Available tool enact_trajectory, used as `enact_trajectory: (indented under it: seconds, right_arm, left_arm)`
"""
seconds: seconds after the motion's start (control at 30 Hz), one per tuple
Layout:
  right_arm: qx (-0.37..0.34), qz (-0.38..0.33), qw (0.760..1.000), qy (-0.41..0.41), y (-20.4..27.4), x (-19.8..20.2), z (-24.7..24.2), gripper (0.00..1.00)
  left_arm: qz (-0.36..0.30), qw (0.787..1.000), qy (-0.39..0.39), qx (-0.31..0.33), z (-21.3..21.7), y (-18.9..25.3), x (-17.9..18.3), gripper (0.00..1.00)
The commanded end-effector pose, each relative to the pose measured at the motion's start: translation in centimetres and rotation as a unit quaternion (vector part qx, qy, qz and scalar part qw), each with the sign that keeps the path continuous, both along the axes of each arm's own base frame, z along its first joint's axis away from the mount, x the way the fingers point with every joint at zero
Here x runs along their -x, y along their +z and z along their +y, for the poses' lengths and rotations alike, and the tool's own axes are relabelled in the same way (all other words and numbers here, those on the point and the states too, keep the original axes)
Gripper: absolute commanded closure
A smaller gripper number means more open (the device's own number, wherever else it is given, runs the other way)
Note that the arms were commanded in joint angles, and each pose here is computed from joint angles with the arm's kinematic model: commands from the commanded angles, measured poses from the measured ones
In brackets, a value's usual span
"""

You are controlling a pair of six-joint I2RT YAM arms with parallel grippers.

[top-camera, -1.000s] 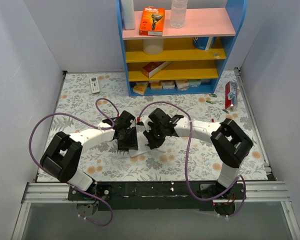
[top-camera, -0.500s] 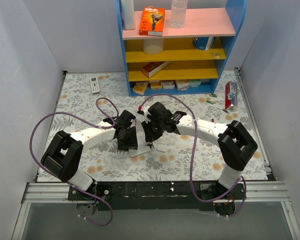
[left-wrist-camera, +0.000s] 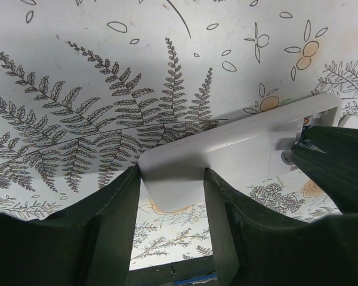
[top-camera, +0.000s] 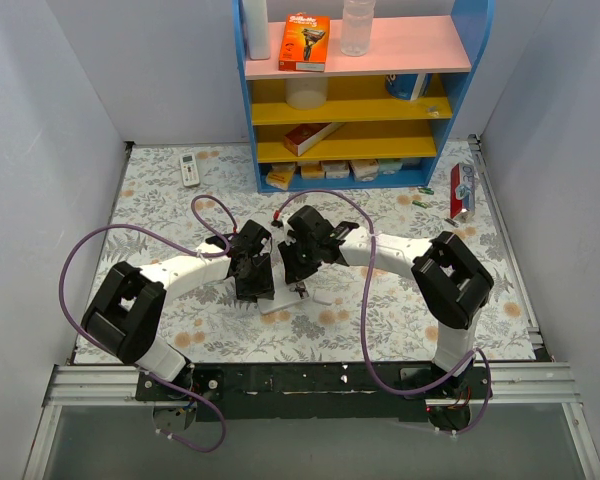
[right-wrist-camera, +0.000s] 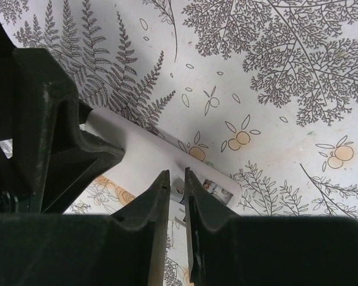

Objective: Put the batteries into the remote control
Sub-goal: Load the battery into the remote control.

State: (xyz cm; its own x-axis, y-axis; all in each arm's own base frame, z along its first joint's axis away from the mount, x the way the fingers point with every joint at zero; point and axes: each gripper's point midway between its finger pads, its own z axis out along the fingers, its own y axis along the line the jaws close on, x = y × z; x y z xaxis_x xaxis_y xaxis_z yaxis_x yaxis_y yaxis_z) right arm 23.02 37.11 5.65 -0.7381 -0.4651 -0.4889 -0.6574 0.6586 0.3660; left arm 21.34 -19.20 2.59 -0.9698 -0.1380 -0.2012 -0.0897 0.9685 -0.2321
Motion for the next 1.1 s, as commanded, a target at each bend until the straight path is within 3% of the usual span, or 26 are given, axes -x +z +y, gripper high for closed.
enact_trajectory:
  seconds: [0.0, 1.07]
  right_arm:
    - [-0.031, -0.004, 0.999, 0.012, 1.4, -0.1, 1.4, 0.79]
    - [0.005, 0.007, 0.997, 0.081, 0.2, 2.3, 0.0, 0.94]
  left_arm:
    - [0.018, 0.998, -0.003, -0.067, 2.2, -2.8, 1.3, 0.56]
    - [0.016, 0.998, -0.002, -0.063, 2.1, -2.6, 1.2, 0.57]
